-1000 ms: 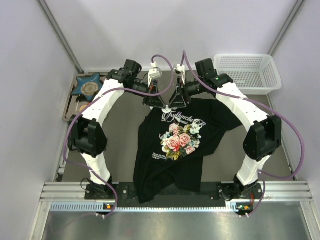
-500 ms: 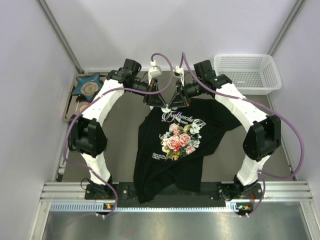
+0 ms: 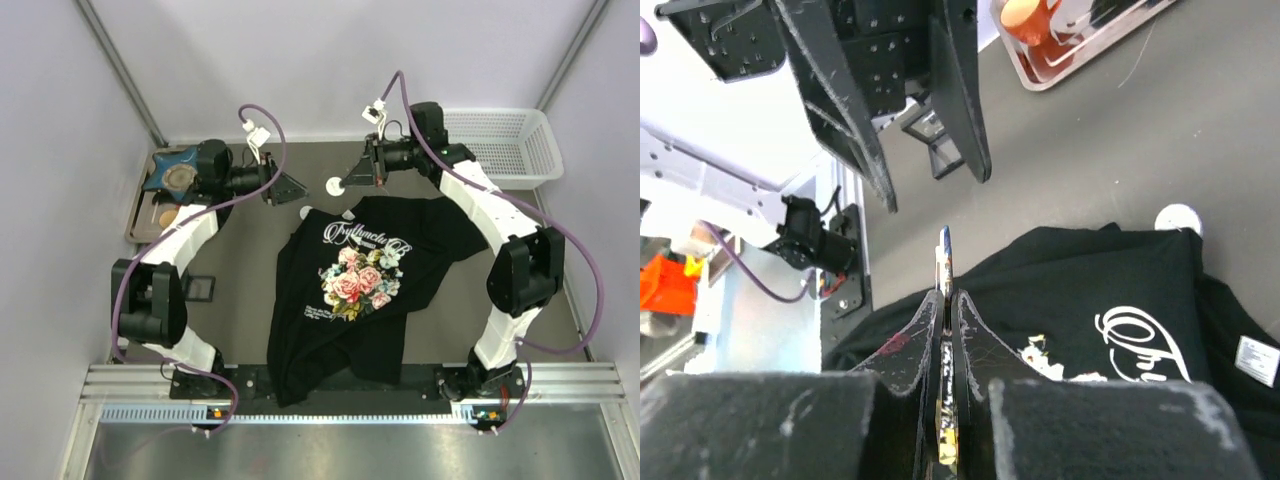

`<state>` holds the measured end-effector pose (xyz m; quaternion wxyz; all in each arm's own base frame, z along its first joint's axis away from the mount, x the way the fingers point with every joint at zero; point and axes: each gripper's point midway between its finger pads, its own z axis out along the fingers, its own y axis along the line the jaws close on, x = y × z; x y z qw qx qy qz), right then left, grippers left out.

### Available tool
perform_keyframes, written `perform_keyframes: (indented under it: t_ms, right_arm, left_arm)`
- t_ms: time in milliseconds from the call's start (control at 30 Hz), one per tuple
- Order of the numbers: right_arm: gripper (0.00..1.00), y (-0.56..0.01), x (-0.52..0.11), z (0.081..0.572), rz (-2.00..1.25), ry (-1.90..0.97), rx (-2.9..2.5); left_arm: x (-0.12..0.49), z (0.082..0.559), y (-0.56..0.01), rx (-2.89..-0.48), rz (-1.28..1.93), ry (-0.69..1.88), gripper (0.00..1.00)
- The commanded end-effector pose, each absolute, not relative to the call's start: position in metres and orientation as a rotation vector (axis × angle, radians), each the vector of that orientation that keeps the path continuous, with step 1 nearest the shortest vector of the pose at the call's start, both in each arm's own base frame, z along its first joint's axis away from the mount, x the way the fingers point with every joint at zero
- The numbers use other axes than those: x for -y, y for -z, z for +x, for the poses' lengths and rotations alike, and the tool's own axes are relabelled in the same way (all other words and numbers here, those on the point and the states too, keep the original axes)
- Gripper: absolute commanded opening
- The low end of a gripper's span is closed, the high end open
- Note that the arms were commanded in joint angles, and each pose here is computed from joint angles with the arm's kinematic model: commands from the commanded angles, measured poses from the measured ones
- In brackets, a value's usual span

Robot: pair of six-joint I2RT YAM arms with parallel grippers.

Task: Pin the brooch onto the clothing
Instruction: Open the brooch.

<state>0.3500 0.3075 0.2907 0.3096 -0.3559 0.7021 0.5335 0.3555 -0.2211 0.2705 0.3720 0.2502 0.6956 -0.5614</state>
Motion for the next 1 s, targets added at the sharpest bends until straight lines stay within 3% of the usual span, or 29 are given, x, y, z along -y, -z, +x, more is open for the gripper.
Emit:
perform_keyframes:
  t_ms: [0, 167, 700, 967]
  right_arm:
    - [0.0, -0.321, -0.315, 0.347, -0.84, -1.526, -1.802]
    - [0.0, -0.326, -0.318, 0.346, -0.804, -1.581, -1.795]
    - [0.0, -0.332, -0.323, 0.337, -0.821, -1.622, -1.747]
    - [0.0, -0.332, -0.328, 0.332, -0.837, -1.634, -1.741]
  left_arm:
    - [0.233, 0.345, -0.32, -1.585, 0.659, 1.483, 0.56]
    - [0.237, 0.344, -0.33, -1.557, 0.617, 1.543, 0.5]
    - [0.248, 0.351, -0.318, -1.605, 0.562, 1.616, 0.42]
    - [0.252, 0.349, -0.316, -1.61, 0.567, 1.627, 0.26]
